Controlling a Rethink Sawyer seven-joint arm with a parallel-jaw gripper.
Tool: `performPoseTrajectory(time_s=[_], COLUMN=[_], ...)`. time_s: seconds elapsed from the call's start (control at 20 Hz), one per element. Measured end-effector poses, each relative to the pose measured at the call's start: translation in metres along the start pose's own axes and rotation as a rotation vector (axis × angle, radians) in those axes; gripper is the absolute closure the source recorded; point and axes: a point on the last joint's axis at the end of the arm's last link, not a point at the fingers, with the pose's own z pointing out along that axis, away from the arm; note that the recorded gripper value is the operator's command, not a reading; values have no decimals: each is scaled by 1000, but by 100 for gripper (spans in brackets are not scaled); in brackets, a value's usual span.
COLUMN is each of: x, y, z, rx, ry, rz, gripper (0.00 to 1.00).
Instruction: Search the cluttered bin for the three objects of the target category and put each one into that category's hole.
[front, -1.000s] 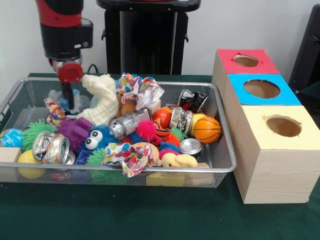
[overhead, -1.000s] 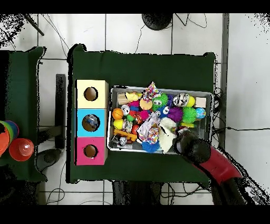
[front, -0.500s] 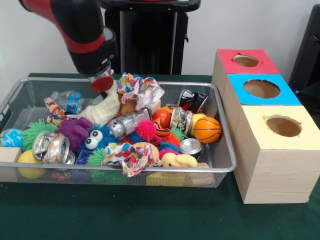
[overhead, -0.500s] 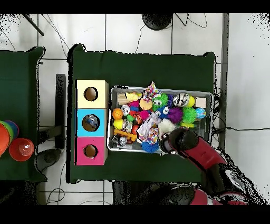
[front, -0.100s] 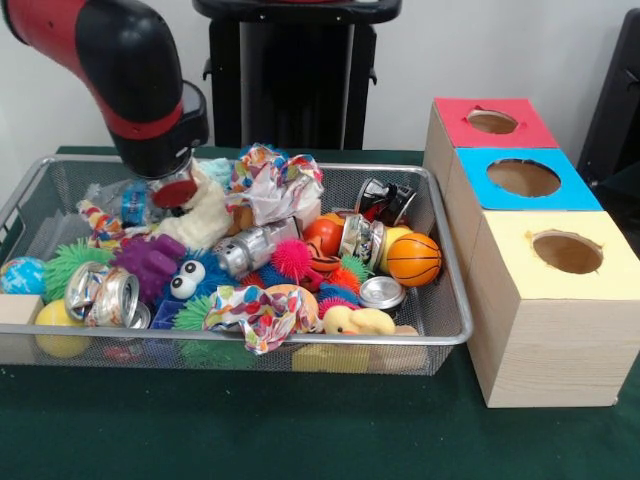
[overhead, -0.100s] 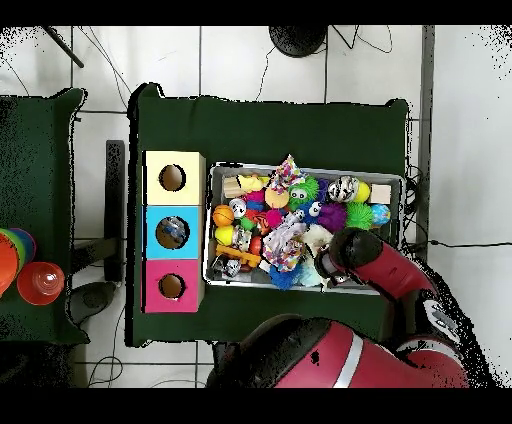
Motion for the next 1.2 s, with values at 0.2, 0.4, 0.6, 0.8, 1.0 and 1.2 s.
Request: performPoseTrajectory(time_s=[0.2,0.4,0.6,0.8,1.0,1.2], x=[-11,-25,-30,-22,-16,-9], y=[-7,-11,-11,-8,-8,-15], z=[-1,-4,-7,-8,-10,-14], rx=[-1,-18,-32,-34,-42,-49], ry=[-46,-114,-157,-158,-152,-150], rz=[15,35,51,70,86,105], gripper=[0,0,0,0,0,0])
